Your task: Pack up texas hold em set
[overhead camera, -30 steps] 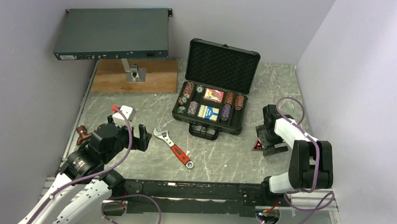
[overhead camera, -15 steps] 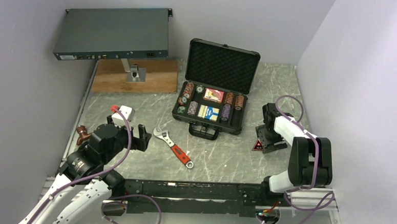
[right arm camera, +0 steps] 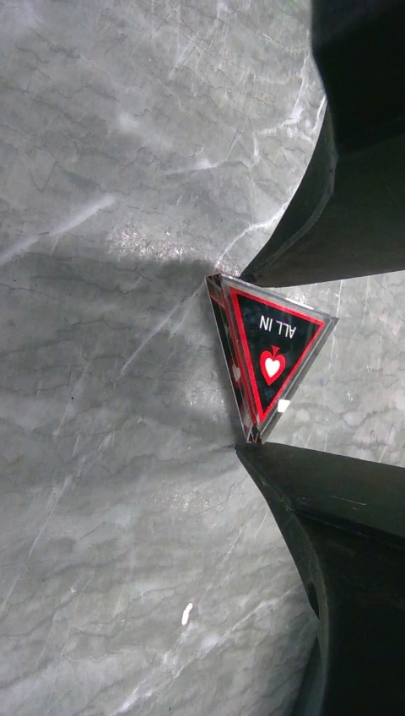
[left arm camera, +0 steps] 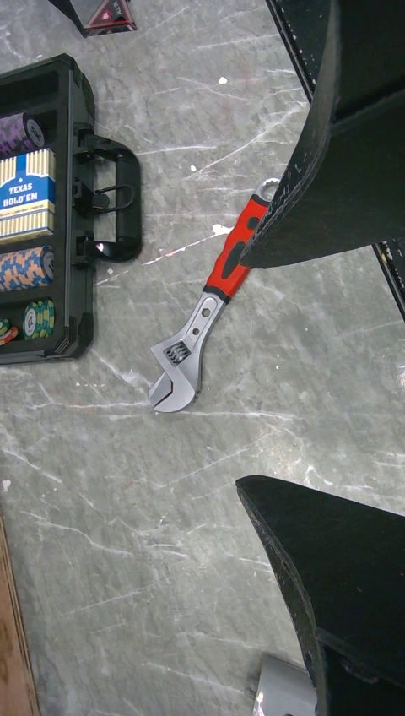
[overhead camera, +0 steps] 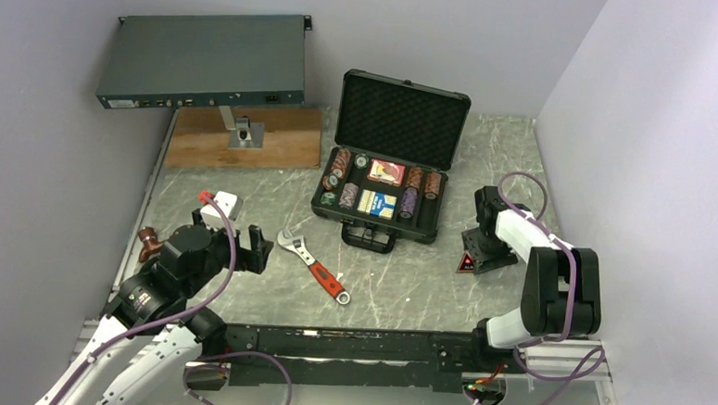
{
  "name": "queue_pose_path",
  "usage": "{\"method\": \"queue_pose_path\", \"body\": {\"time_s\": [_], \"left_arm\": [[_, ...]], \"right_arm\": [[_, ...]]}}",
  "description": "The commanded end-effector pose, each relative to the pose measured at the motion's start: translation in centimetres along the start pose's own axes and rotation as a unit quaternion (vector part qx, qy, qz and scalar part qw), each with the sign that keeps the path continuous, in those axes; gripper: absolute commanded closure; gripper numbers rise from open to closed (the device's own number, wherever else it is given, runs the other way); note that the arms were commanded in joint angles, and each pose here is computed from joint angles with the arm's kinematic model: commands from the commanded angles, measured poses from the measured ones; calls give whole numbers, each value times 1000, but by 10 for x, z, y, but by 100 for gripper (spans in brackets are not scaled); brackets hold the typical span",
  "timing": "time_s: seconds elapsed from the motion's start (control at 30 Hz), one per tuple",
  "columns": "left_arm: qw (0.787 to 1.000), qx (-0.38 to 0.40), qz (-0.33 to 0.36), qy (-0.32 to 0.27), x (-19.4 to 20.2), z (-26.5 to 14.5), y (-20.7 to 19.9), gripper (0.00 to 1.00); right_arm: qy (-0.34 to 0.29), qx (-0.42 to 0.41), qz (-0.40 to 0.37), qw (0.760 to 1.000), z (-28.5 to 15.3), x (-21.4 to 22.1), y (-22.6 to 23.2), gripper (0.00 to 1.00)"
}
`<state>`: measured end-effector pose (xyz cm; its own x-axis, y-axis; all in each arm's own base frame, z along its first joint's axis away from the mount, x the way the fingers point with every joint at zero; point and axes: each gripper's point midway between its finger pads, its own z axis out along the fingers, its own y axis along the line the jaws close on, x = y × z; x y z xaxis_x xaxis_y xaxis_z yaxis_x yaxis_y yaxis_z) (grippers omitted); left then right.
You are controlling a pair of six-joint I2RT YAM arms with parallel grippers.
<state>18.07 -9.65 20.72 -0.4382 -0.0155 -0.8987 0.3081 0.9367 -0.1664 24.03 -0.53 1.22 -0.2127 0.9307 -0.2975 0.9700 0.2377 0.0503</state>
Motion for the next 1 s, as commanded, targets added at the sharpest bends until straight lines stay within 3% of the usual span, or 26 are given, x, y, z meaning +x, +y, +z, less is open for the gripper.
{"method": "queue_pose_path", "body": {"time_s": [0.0, 0.3, 0.5, 0.97], "left_arm": [[1000, -3, -2, -18, -7, -1, 1, 0], [1000, -2, -2, -20, -8, -1, 1, 0], [1000, 0, -1, -19, -8, 0, 0, 0], [1000, 11, 4, -11, -6, 2, -4, 0]], "right_arm": [[-2, -39, -17, 999, -13, -4, 16, 50], [-16, -163, -124, 979, -69, -20, 55, 58], [-6, -286, -217, 933, -112, -11, 83, 60], [-53, -385, -348, 853, -182, -2, 151, 62]]}}
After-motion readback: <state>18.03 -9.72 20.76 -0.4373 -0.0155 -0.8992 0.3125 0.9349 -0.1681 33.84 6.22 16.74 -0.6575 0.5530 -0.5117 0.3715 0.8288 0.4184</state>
